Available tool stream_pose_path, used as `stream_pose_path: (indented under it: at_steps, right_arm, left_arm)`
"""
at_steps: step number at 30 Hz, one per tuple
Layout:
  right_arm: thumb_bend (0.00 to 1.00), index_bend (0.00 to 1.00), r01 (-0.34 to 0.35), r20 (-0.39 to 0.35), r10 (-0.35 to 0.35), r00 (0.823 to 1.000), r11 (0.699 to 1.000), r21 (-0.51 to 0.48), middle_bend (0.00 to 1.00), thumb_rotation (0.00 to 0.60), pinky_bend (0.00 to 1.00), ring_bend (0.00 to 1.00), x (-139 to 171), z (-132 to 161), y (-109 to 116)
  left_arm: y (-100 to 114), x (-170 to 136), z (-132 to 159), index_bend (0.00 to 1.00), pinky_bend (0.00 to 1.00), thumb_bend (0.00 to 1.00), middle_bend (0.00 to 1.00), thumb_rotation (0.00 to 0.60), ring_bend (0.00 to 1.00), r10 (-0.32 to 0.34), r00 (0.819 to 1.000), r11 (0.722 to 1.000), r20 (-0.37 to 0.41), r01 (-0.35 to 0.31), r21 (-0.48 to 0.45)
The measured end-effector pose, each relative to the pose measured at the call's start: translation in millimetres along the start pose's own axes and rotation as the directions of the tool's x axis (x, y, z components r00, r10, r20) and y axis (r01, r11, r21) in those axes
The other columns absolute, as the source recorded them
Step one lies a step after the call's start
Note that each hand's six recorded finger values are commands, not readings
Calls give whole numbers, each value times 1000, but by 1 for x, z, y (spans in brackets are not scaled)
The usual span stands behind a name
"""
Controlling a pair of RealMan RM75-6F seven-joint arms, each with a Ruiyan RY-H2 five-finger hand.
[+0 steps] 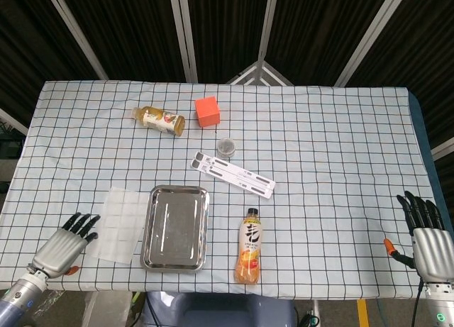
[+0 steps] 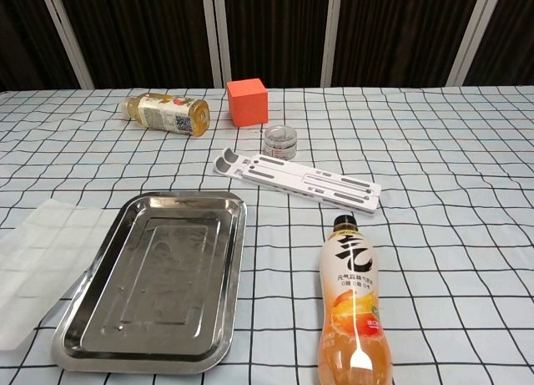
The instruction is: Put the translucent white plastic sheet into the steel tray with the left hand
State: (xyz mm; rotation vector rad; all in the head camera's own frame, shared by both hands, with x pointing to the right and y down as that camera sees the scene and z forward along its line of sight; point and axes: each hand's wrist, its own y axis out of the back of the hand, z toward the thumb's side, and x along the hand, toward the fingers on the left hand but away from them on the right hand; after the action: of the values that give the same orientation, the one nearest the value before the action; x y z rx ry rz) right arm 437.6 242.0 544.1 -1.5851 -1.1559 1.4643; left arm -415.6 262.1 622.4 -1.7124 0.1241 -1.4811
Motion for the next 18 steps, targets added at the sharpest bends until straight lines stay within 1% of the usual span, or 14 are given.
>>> stream_pose_path:
  at_steps: [4,7,11,16,18]
  right_arm:
    - [325,0,-1,0,1,1000,1000,1,0,600,0,0,0,0,0]
    - [325,0,1,1,-1,1000,1000,1,0,600,0,0,0,0,0]
    - [325,0,0,3,0,1000,1000,2,0,600,0,0,0,0,0]
    - [325,0,1,6,-1,1000,1000,0,0,600,0,0,0,0,0]
    - [325,0,3,6,-3,1000,1000,0,0,600,0,0,0,0,0]
  left_arm:
    - [-1,3,-8,294,0,101,0,600,0,-5,1000,999,-2,5,50]
    - [0,9,-13,312,0,101,0,600,0,10,1000,997,5,-11,76]
    - [2,17,-16,319,0,100,0,600,0,38,999,992,36,-42,118]
    - [3,31,-10,315,0,101,0,600,0,76,994,989,82,-85,117]
    - [3,36,-5,313,0,101,0,600,0,79,992,989,102,-90,114]
